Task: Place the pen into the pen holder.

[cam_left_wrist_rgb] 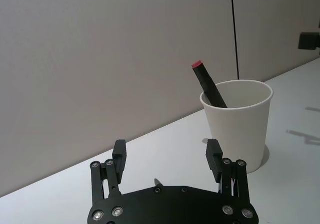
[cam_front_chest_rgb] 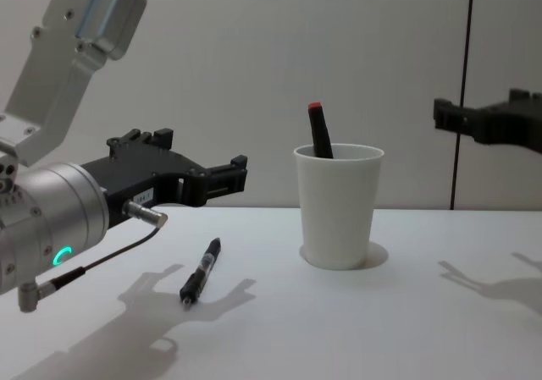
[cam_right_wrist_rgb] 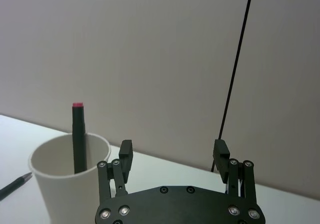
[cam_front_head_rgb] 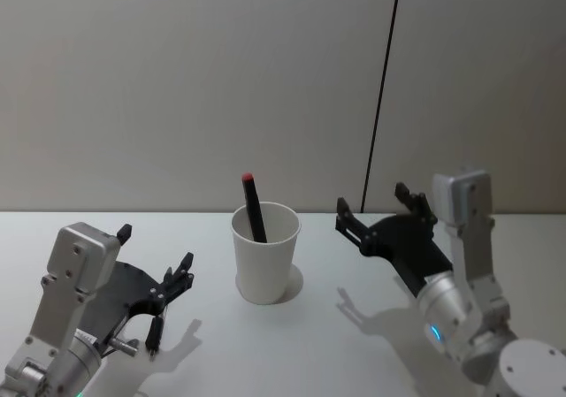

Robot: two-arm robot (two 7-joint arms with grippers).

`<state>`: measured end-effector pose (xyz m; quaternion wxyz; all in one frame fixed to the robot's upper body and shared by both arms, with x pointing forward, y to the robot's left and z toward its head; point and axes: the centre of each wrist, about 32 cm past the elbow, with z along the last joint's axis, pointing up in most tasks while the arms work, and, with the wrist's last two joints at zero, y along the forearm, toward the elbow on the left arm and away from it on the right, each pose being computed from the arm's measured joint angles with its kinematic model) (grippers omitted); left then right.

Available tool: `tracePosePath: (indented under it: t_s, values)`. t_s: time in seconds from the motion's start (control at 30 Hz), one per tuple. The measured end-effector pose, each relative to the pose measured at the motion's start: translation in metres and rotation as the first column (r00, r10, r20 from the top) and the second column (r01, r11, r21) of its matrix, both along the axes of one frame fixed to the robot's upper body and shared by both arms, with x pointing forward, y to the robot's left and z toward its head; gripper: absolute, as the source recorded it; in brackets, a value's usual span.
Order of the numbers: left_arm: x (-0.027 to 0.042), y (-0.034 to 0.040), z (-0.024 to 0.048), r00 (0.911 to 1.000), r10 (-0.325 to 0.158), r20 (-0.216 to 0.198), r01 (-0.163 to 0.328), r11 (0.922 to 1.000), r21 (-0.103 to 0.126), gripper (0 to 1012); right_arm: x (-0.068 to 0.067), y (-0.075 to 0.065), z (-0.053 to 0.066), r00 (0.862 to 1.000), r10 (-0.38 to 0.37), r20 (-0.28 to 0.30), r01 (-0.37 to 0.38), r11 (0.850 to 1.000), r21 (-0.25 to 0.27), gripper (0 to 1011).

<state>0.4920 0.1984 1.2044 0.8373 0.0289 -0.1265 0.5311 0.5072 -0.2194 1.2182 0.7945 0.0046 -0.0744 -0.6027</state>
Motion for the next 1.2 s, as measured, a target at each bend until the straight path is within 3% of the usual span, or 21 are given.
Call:
tracePosePath:
  t_s: [0.7, 1.2]
  values:
    - [0.0000, 0.0000, 0.0000, 1.0000, 0.000, 0.000, 0.000, 1.0000, 0.000, 1003, -0.056, -0.016, -0.027, 0.997, 0.062, -0.046, -0.060, 0.997, 0.050, 1001]
    - [0.0000, 0.0000, 0.0000, 1.0000, 0.000, 0.000, 0.000, 1.0000, 0.000, 1003, -0.064, -0.018, -0.030, 0.996, 0.071, -0.054, -0.068, 0.996, 0.058, 1001]
